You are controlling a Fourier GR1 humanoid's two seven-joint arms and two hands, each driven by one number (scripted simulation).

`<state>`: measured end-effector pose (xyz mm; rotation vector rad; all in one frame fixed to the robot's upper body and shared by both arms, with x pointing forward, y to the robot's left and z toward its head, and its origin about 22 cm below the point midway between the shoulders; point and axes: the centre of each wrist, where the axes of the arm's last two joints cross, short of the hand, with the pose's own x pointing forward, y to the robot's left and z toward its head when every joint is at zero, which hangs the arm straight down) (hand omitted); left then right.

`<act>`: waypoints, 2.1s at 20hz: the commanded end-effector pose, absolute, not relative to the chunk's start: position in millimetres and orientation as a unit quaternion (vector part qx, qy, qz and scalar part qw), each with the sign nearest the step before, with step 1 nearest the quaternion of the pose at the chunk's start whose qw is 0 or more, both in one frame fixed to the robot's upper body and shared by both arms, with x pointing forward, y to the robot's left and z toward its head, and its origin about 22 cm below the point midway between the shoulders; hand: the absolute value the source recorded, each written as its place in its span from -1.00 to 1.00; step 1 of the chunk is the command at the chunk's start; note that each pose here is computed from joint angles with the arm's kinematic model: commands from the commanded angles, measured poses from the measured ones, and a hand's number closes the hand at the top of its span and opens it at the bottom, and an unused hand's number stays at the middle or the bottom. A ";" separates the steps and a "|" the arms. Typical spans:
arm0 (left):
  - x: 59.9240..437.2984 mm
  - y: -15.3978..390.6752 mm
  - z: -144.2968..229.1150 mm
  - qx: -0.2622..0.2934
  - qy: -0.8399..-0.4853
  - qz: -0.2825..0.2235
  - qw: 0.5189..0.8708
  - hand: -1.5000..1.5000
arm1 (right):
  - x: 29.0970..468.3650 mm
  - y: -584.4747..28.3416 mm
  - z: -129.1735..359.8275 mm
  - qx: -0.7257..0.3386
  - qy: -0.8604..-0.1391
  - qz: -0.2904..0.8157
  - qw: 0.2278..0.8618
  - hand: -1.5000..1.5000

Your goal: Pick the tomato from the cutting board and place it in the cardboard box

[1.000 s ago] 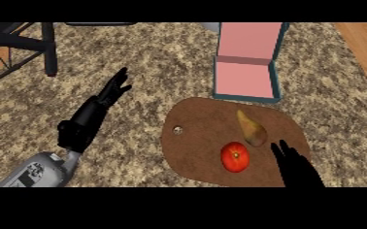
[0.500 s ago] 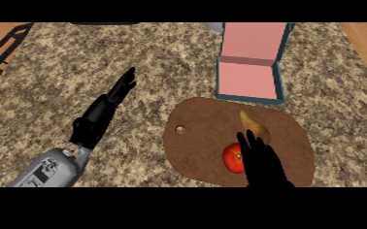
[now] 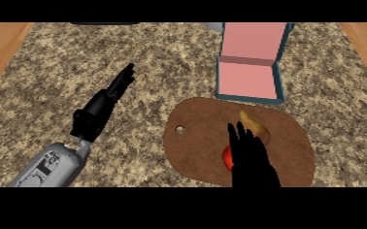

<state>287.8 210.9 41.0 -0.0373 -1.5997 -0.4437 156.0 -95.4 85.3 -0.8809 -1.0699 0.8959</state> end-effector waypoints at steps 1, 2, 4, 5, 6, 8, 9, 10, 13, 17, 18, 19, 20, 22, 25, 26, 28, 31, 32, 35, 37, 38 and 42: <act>287.9 215.4 48.5 -0.017 -0.708 -0.204 0.676 0.00 | 162.9 -81.0 94.0 -0.407 -0.450 0.399 0.688 -1.00; 286.4 211.4 40.8 -0.024 -0.708 -0.202 0.677 0.00 | 158.3 -91.6 77.2 -0.418 -0.441 0.398 0.687 -1.00; 279.1 200.3 33.5 -0.014 -0.717 -0.205 0.667 0.00 | 165.3 -89.5 90.9 -0.416 -0.444 0.393 0.689 -1.00; 284.7 211.1 25.8 -0.016 -0.712 -0.198 0.674 0.00 | 173.9 -69.9 79.5 -0.422 -0.437 0.392 0.691 -1.00; 275.7 216.4 45.8 -0.015 -0.711 -0.198 0.675 0.00 | 163.6 -78.4 74.8 -0.411 -0.434 0.403 0.693 -1.00; 286.7 195.3 42.6 -0.019 -0.709 -0.198 0.677 0.00 | 159.3 -85.7 66.7 -0.404 -0.426 0.411 0.697 -1.00; 278.3 214.0 43.3 -0.015 -0.710 -0.200 0.675 0.00 | 178.5 -93.2 57.3 -0.400 -0.422 0.406 0.705 -1.00; 283.4 209.1 39.7 -0.018 -0.716 -0.193 0.671 0.00 | 163.4 -86.3 53.4 -0.397 -0.421 0.418 0.700 -1.00; 279.4 215.9 35.2 -0.011 -0.712 -0.197 0.674 0.00 | 170.4 -76.6 56.5 -0.397 -0.412 0.421 0.704 -1.00; 271.8 203.9 34.0 -0.017 -0.709 -0.198 0.677 0.00 | 167.4 -104.6 41.6 -0.390 -0.406 0.417 0.713 -1.00; 296.3 207.5 47.2 -0.019 -0.710 -0.199 0.675 0.00 | 179.4 -85.2 47.1 -0.395 -0.394 0.417 0.717 -1.00; 277.3 193.3 35.4 -0.022 -0.708 -0.201 0.677 0.00 | 183.5 -93.0 52.2 -0.394 -0.401 0.417 0.714 -1.00; 282.9 213.3 33.7 -0.014 -0.713 -0.195 0.674 0.00 | 167.8 -105.8 50.3 -0.389 -0.399 0.424 0.714 -1.00; 271.6 207.2 39.6 -0.023 -0.706 -0.202 0.678 0.00 | 191.5 -81.7 51.9 -0.397 -0.398 0.419 0.714 -1.00; 277.4 215.5 47.7 -0.021 -0.709 -0.202 0.675 0.00 | 173.4 -92.7 29.3 -0.401 -0.390 0.428 0.710 -1.00; 275.5 211.2 48.1 -0.021 -0.706 -0.200 0.679 0.00 | 167.5 -100.7 35.9 -0.404 -0.389 0.427 0.709 -1.00; 280.6 217.1 31.4 -0.011 -0.712 -0.200 0.673 0.00 | 192.5 -88.8 31.2 -0.416 -0.374 0.431 0.708 -1.00; 287.8 206.0 53.9 -0.016 -0.714 -0.200 0.671 0.00 | 192.0 -120.4 12.8 -0.423 -0.365 0.438 0.704 -1.00; 290.0 206.2 60.2 -0.015 -0.709 -0.208 0.674 0.00 | 184.4 -104.2 1.1 -0.425 -0.364 0.438 0.704 -1.00; 280.6 207.2 44.2 -0.019 -0.707 -0.203 0.677 0.00 | 195.2 -107.3 17.3 -0.403 -0.364 0.442 0.714 1.00; 275.3 215.7 41.9 -0.018 -0.713 -0.198 0.672 0.00 | 192.1 -113.7 2.5 -0.408 -0.366 0.452 0.704 1.00; 285.1 213.1 57.8 -0.012 -0.710 -0.199 0.675 0.00 | 185.1 -100.5 16.6 -0.406 -0.375 0.458 0.697 1.00; 277.6 204.6 20.4 -0.010 -0.714 -0.200 0.671 0.00 | 186.9 -102.6 1.8 -0.432 -0.387 0.461 0.672 1.00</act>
